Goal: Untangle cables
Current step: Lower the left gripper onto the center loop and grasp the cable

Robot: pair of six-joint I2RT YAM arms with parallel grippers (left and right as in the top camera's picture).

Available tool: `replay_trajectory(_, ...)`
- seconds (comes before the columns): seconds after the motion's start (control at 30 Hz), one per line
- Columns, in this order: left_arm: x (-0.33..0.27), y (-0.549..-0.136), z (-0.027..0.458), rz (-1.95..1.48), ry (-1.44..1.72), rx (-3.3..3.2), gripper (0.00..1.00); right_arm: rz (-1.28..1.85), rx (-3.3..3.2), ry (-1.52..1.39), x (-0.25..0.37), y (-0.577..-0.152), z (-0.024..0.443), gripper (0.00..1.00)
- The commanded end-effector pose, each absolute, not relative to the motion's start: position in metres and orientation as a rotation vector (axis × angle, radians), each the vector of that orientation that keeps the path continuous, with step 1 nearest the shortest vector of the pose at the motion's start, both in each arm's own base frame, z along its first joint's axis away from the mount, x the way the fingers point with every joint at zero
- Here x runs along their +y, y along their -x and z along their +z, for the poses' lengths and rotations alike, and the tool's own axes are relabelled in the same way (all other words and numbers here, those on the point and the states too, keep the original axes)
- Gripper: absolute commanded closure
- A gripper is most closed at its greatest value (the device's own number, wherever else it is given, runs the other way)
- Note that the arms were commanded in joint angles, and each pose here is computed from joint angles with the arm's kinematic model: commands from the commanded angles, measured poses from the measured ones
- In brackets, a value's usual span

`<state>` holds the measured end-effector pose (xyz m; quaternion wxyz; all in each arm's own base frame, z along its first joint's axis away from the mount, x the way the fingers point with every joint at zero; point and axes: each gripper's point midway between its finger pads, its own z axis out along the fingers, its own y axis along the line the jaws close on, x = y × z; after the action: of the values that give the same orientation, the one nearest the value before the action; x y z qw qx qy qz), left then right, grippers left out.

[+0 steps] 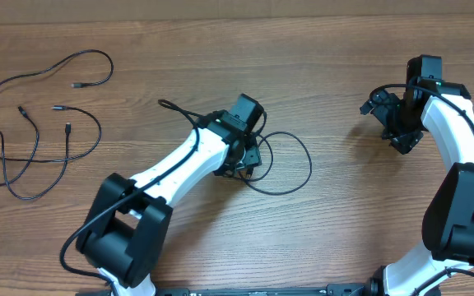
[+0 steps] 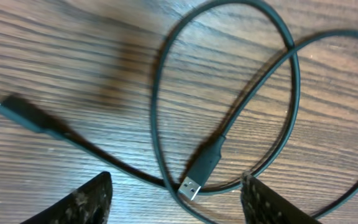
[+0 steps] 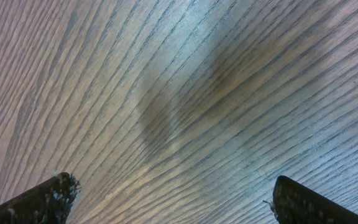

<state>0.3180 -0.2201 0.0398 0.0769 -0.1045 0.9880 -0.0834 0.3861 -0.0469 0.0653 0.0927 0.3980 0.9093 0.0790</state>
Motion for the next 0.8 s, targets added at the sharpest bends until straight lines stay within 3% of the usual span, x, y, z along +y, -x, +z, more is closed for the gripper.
replay_trajectory(0.0, -0.224, -0.319, 0.026, -0.171, 0.248, 2.962, 0.36, 0.220, 2.687, -1.179, -0.050, -0.387, 0.068, 0.00)
replay_trajectory(0.2, -0.228, -0.313, -0.003, -0.109, 0.219, 3.005, 0.35, 0.219, 2.687, -1.179, -0.050, -0.387, 0.068, 0.00)
replay_trajectory(0.33, -0.241, -0.309, -0.018, -0.171, 0.195, 3.045, 0.66, 0.220, 2.687, -1.179, -0.050, -0.387, 0.068, 0.00)
replay_trajectory(0.57, -0.243, -0.313, -0.017, -0.188, 0.145, 3.032, 0.89, 0.220, 2.687, -1.179, -0.050, -0.387, 0.068, 0.00)
replay_trajectory(0.7, -0.244, -0.315, -0.015, -0.189, 0.118, 3.024, 0.89, 0.220, 2.687, -1.179, -0.050, -0.387, 0.068, 0.00)
replay_trajectory(0.77, -0.244, -0.315, -0.015, -0.189, 0.118, 3.023, 0.85, 0.220, 2.687, -1.179, -0.050, -0.387, 0.068, 0.00)
